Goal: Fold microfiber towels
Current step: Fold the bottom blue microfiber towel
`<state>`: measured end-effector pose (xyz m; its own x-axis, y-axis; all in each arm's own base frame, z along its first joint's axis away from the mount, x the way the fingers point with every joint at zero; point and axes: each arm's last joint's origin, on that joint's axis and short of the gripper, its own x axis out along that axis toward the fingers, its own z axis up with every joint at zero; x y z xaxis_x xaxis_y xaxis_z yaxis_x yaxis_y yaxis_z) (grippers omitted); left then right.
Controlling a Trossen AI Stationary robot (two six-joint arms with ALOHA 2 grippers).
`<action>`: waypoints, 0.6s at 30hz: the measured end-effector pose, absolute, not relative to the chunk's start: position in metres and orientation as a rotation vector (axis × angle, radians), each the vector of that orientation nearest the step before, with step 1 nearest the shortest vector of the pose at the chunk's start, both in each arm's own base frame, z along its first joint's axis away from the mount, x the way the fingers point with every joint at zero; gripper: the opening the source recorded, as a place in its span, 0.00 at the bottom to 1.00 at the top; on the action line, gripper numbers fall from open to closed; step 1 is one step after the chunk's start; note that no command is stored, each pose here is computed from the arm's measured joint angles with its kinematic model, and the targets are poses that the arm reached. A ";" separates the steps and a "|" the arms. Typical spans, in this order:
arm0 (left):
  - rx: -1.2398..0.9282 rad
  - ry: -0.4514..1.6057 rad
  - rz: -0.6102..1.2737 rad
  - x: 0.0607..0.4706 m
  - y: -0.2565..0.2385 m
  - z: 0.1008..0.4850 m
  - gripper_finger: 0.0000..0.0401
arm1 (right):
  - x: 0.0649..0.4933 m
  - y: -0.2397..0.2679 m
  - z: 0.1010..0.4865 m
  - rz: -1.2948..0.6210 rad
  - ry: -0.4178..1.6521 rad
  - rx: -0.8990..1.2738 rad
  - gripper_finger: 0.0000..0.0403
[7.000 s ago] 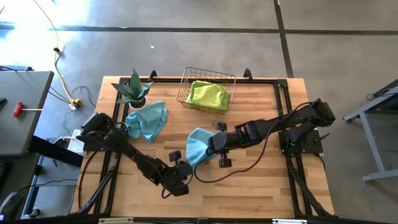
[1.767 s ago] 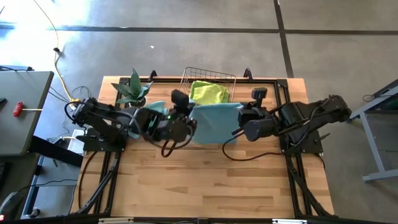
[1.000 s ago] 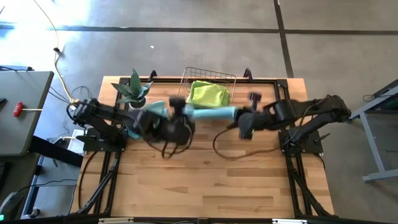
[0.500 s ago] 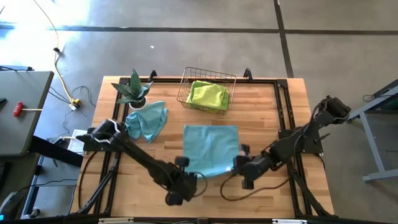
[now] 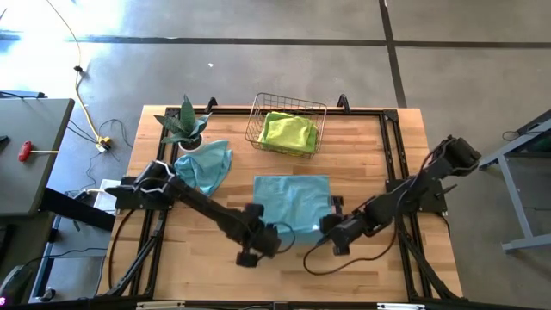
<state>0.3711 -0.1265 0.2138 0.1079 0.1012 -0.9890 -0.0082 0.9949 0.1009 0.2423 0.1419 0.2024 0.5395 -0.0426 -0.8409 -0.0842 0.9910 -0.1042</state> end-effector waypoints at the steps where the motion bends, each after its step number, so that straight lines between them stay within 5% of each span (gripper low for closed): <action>1: 0.097 1.468 0.105 0.372 -0.119 0.214 0.00 | 0.243 0.137 0.202 0.004 1.012 -0.163 0.00; 18: 0.305 1.555 0.254 0.392 -0.040 0.190 0.00 | 0.266 0.076 0.176 -0.193 1.215 -0.270 0.00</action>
<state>0.3923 -0.0398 0.1903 0.0037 0.3486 -0.9373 0.0319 0.9368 0.3485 0.2656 0.0758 0.1756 0.3383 -0.2891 -0.8955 0.0022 0.9519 -0.3065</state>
